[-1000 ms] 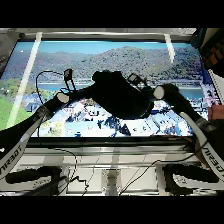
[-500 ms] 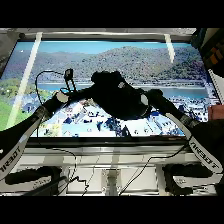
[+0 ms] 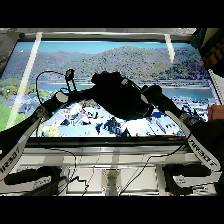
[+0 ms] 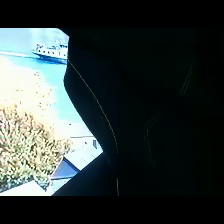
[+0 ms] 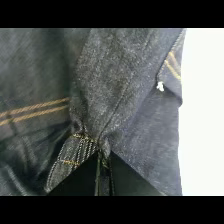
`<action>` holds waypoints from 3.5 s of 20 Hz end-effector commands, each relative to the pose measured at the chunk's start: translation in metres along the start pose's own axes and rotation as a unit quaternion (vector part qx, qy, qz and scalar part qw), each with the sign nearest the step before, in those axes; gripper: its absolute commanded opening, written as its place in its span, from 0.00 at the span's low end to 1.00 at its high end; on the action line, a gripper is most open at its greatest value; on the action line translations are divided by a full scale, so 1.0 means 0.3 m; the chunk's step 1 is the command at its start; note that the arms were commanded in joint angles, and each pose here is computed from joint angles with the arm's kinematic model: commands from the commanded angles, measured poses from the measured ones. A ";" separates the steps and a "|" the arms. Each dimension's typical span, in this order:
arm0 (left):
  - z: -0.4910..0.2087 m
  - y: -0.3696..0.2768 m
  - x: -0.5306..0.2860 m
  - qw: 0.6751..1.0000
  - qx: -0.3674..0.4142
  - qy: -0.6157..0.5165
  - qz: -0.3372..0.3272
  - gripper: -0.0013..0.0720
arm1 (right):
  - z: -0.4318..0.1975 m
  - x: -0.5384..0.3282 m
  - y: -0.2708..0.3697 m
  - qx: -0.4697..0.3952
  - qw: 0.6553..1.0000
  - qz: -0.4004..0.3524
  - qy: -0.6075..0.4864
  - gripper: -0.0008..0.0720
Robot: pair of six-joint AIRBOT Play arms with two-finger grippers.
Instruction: Fold the clothes and pants, and hang the long-sleeved shirts on hangers.
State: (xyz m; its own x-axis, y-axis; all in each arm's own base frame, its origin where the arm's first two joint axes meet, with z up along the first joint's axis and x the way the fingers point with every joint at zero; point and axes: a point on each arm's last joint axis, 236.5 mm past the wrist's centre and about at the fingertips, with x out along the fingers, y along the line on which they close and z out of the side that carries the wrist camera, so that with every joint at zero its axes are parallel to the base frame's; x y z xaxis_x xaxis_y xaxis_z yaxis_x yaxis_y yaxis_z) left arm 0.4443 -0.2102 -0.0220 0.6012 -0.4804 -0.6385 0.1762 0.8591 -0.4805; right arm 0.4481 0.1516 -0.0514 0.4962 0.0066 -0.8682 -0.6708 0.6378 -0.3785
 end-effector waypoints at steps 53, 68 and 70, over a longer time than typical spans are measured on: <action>-0.331 0.295 -0.524 0.982 -0.159 0.098 0.034 0.98 | -0.434 -0.120 0.128 0.459 0.814 0.339 0.104 0.87; -0.430 0.269 -0.520 0.978 -0.136 0.157 0.014 0.93 | -0.313 -0.014 0.146 0.504 0.791 0.341 0.065 0.06; -0.492 0.250 -0.499 0.973 -0.135 0.187 0.006 0.93 | -0.313 -0.015 0.147 0.504 0.790 0.342 0.065 0.06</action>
State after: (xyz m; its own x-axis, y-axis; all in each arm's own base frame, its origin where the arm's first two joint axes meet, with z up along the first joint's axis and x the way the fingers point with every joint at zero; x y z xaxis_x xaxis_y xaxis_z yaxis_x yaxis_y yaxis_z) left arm 0.2662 -0.0894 -0.0411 0.3309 -0.5205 -0.7871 -0.0838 0.8146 -0.5739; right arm 0.3632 0.1069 -0.0942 0.0974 0.5782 -0.8101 0.0532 0.8098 0.5843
